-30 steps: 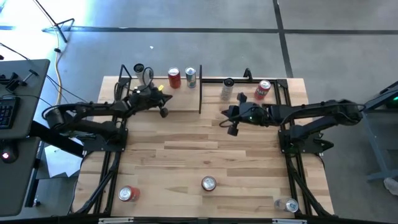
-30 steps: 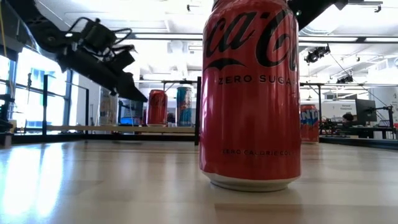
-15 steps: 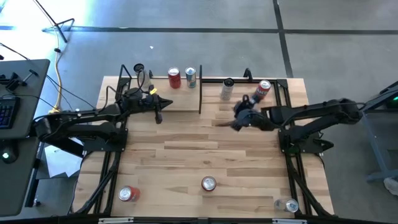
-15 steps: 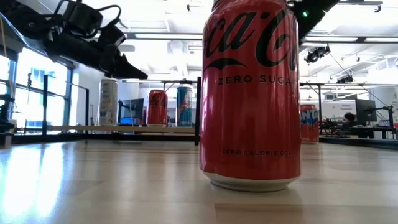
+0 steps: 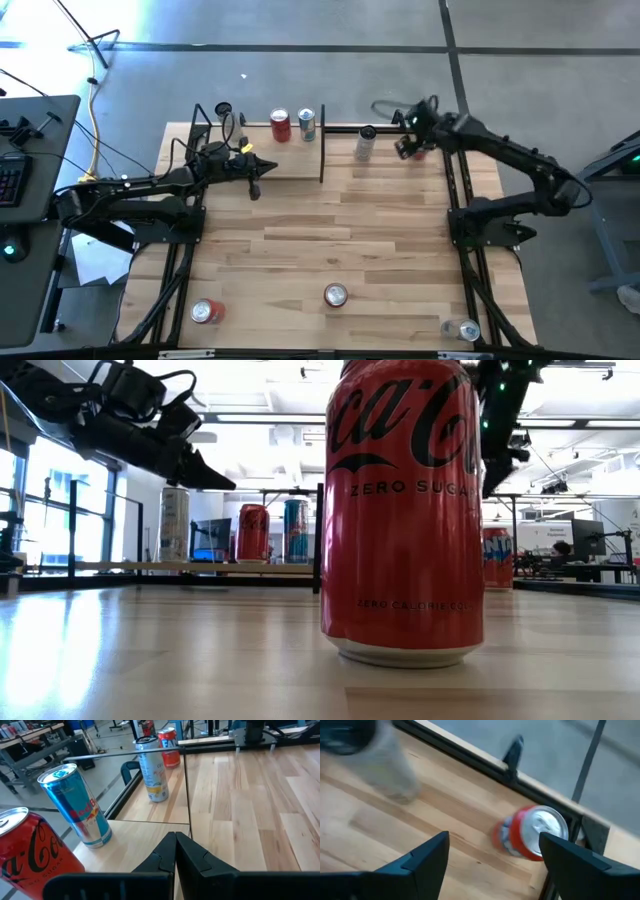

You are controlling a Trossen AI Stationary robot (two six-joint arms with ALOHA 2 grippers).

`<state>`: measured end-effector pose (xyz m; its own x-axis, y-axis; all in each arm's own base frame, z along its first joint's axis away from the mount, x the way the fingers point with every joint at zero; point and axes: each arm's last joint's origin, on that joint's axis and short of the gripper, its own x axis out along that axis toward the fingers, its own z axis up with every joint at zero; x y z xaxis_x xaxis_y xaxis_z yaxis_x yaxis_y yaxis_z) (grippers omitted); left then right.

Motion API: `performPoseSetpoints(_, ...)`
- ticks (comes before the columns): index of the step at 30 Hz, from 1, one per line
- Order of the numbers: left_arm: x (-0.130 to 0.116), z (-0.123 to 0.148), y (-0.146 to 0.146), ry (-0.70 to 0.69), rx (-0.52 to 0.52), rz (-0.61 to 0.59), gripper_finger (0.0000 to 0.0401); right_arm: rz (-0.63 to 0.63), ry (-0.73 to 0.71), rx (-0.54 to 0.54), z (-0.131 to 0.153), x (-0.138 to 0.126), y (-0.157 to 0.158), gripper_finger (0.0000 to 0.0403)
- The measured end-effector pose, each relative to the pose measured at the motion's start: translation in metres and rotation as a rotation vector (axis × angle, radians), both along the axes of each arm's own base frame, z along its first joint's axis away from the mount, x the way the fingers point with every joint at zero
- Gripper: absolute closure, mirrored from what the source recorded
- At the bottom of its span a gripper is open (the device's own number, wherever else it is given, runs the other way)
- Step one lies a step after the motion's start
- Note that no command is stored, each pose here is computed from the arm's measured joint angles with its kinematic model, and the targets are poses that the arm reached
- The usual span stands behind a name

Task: Place canned beverage on shelf
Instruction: Put the top orange soda can on the shelf

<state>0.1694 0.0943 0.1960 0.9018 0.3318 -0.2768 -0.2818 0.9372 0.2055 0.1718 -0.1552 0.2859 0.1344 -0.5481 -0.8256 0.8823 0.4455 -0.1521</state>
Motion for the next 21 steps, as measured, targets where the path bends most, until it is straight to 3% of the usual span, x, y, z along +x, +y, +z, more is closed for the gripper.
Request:
performPoseSetpoints(8,0.0,-0.001,0.0,0.005,-0.009,0.002,0.0401,-0.133,0.054,0.116,-0.02,-0.031,-0.049,0.0108)
performPoseSetpoints(21,0.0,-0.001,0.0,0.007,-0.025,0.006,0.0401,-0.154,0.03,0.23,-0.046,-0.039,-0.079,0.0108)
